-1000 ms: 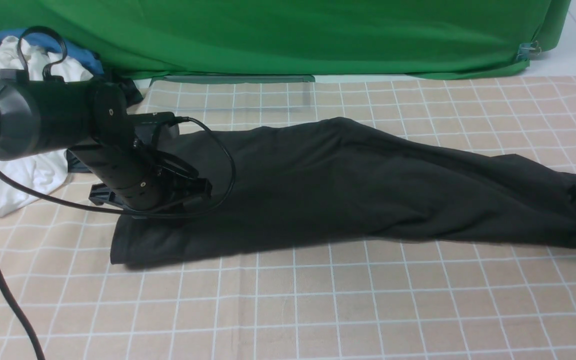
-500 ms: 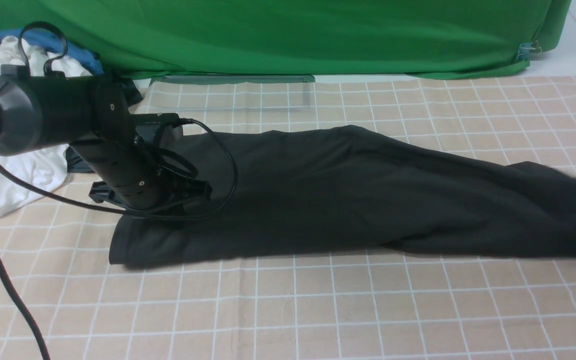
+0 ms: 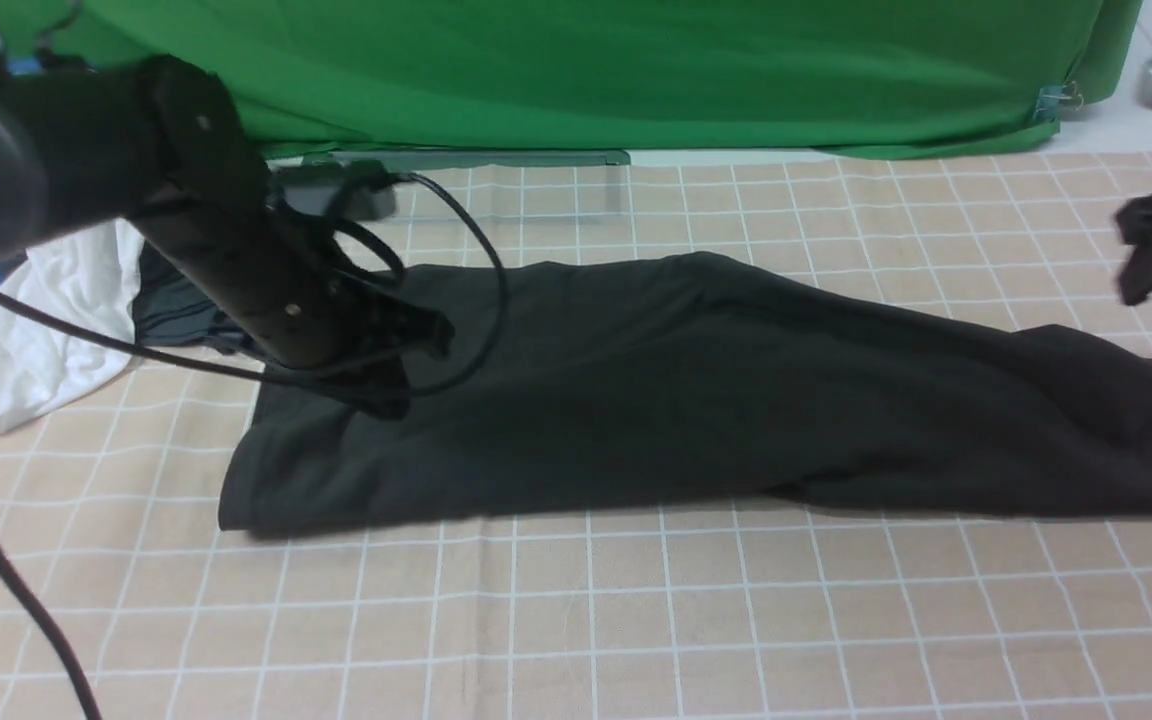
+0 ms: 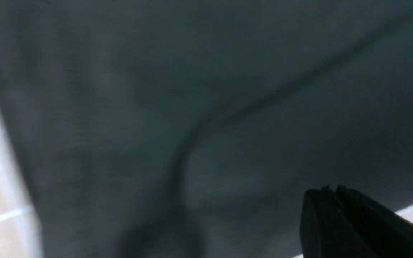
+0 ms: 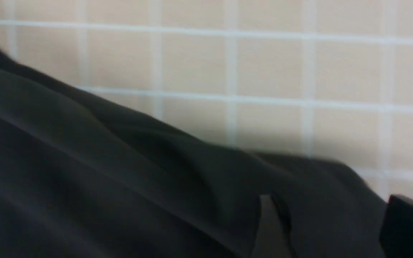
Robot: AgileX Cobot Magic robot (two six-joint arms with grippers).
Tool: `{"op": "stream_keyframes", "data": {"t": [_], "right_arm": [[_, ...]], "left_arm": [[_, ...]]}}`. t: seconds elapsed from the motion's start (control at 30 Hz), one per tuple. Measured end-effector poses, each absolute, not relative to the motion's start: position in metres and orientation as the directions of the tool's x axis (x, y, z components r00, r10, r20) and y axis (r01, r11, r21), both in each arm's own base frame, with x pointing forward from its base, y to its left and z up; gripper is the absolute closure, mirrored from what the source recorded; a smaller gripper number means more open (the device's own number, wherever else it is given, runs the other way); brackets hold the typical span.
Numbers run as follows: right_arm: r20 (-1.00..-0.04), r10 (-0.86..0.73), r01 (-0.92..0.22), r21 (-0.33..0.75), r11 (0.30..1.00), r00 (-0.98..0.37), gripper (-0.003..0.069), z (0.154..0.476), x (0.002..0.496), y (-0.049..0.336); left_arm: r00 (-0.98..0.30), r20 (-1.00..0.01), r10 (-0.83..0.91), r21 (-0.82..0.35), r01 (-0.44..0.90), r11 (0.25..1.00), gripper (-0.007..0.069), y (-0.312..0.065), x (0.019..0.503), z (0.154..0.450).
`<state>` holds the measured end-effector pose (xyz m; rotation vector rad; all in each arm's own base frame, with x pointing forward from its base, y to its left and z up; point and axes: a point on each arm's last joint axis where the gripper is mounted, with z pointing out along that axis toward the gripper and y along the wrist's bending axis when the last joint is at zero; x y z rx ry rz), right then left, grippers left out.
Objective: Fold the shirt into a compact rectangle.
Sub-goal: 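Pull the folded dark garment lengthwise by its ends to straighten it flat on the table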
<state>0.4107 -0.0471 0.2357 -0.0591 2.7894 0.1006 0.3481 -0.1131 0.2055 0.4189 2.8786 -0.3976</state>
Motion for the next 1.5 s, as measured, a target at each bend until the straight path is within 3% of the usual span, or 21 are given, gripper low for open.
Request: {"op": "stream_keyframes", "data": {"t": [0.2, 0.3, 0.37, 0.43, 0.5, 0.53, 0.63, 0.97, 1.27, 1.37, 1.5], "right_arm": [[-0.292, -0.092, -0.118, 0.070, 0.991, -0.952, 0.0101, 0.201, 0.433, -0.025], [-0.261, -0.110, -0.132, 0.070, 0.989, -0.959, 0.0088, 0.187, 0.436, -0.019], [-0.245, -0.124, -0.144, 0.069, 0.987, -0.962, 0.0146, 0.179, 0.438, -0.016], [-0.239, -0.146, -0.166, 0.067, 0.984, -0.960, 0.0252, 0.176, 0.438, -0.014], [-0.239, -0.178, -0.197, 0.060, 0.979, -0.955, 0.0470, 0.176, 0.438, -0.012], [-0.239, -0.184, -0.203, 0.058, 0.977, -0.953, 0.0537, 0.176, 0.438, -0.011], [-0.246, -0.188, -0.207, 0.056, 0.977, -0.951, 0.0597, 0.178, 0.440, -0.012], [-0.311, -0.157, -0.179, 0.042, 0.983, -0.937, 0.0602, 0.206, 0.452, -0.027], [-0.327, -0.147, -0.155, -0.002, 0.988, -0.934, 0.0598, 0.204, 0.457, -0.038], [-0.362, -0.107, -0.111, -0.010, 0.994, -0.926, 0.0529, 0.203, 0.461, -0.041], [-0.378, -0.091, -0.090, -0.022, 0.996, -0.921, 0.0364, 0.226, 0.461, -0.045]], "left_arm": [[-0.934, -0.141, 0.328, -0.226, 0.353, 0.908, 0.0606, -0.136, 0.343, 0.177], [-0.938, -0.122, 0.324, -0.214, 0.344, 0.914, 0.0606, -0.137, 0.343, 0.172], [-0.939, -0.118, 0.322, -0.209, 0.340, 0.917, 0.0606, -0.137, 0.343, 0.170], [-0.941, -0.117, 0.318, -0.208, 0.337, 0.918, 0.0606, -0.137, 0.343, 0.170], [-0.941, -0.117, 0.319, -0.207, 0.337, 0.918, 0.0606, -0.137, 0.343, 0.170], [-0.940, -0.117, 0.320, -0.207, 0.338, 0.918, 0.0606, -0.137, 0.343, 0.170], [-0.941, -0.117, 0.319, -0.208, 0.337, 0.918, 0.0606, -0.137, 0.343, 0.170], [-0.942, -0.108, 0.319, -0.209, 0.335, 0.919, 0.0606, -0.137, 0.342, 0.170], [-0.942, -0.090, 0.323, -0.212, 0.335, 0.918, 0.0606, -0.137, 0.341, 0.170], [-0.941, -0.091, 0.325, -0.212, 0.337, 0.917, 0.0606, -0.137, 0.341, 0.170], [-0.936, -0.094, 0.339, -0.177, 0.351, 0.919, 0.0606, -0.133, 0.340, 0.174]]}}
